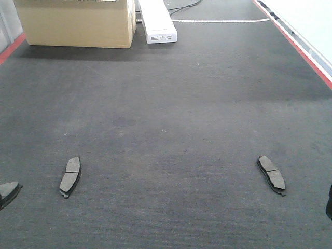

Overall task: Move and align brake pads A on conveyor
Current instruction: 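Stop at the conveyor with both pads held above the belt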

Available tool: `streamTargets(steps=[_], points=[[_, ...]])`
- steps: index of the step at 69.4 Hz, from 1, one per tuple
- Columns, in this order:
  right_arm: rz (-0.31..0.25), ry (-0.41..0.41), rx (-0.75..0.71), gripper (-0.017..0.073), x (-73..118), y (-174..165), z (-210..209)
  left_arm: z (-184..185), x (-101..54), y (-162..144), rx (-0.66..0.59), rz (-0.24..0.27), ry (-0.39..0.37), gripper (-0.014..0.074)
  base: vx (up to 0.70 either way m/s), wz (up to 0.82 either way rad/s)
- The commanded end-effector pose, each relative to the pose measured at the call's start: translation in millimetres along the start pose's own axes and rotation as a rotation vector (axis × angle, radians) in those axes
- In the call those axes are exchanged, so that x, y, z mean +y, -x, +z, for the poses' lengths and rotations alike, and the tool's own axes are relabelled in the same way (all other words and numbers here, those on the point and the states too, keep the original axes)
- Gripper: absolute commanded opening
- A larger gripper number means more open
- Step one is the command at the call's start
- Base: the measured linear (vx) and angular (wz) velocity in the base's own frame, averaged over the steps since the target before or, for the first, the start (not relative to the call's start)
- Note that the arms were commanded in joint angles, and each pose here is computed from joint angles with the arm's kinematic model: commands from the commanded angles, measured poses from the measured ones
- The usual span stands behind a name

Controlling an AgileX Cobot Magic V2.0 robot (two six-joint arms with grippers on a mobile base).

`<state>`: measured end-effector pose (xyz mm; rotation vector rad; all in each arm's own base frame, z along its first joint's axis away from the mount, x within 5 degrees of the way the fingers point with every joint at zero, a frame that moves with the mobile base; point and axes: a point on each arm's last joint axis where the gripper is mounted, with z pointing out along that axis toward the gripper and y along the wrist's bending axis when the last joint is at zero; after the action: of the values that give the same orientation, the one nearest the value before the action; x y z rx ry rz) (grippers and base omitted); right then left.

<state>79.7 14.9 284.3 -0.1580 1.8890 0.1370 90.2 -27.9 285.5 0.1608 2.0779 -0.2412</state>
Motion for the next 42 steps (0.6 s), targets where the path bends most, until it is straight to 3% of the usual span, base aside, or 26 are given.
streamTargets(steps=[1, 42], points=[[-0.015, -0.005, -0.123, -0.0004, -0.2, 18.3, -3.8, -4.1, -4.2, 15.9, -0.106, 0.001, -0.037, -0.0006, 0.00, 0.00], [-0.015, -0.005, -0.123, -0.0004, -0.2, 18.3, -3.8, -4.1, -4.2, 15.9, -0.106, 0.001, -0.037, -0.0006, 0.00, 0.00]])
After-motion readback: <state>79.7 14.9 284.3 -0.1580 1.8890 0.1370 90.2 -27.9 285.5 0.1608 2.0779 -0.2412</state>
